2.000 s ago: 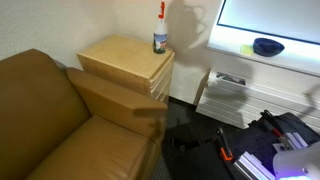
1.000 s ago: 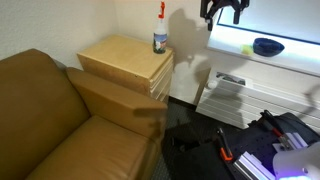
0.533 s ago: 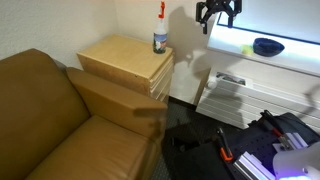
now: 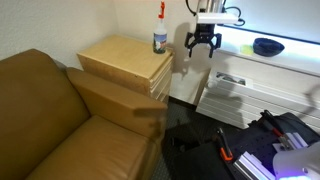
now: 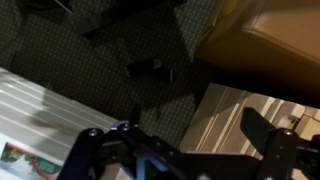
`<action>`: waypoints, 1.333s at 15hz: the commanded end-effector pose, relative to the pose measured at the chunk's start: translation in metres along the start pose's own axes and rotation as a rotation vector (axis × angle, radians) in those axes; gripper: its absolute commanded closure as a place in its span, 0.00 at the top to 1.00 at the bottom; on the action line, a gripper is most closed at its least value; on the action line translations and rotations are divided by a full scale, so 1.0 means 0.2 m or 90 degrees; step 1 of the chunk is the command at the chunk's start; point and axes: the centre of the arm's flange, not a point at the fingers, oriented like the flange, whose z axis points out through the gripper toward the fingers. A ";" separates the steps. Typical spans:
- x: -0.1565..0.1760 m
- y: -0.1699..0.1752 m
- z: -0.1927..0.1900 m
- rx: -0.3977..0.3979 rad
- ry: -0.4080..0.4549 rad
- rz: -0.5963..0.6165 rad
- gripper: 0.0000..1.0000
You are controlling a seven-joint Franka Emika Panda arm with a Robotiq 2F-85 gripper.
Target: Open the top drawer of the cabinet.
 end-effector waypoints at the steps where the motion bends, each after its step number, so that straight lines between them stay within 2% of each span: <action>1: 0.11 -0.07 0.47 0.059 -0.012 0.010 1.00; 4: 0.13 -0.13 0.73 0.048 -0.040 0.025 1.00; 5: 0.07 -0.06 0.61 0.035 -0.028 0.023 1.00; 6: 0.07 -0.07 0.69 0.031 -0.038 0.023 1.00; 8: 0.08 -0.08 0.69 0.029 -0.037 0.022 1.00; 9: 0.10 -0.10 0.69 0.037 0.007 0.030 1.00; 10: 0.13 -0.13 0.69 0.083 0.041 0.031 1.00; 14: 0.18 -0.27 0.73 0.184 0.165 0.053 1.00; 16: 0.18 -0.32 0.80 0.198 0.217 0.057 1.00; 17: 0.17 -0.34 0.84 0.202 0.226 0.058 1.00; 18: 0.14 -0.33 0.72 0.183 0.206 0.059 1.00; 20: 0.13 -0.35 0.81 0.187 0.218 0.059 1.00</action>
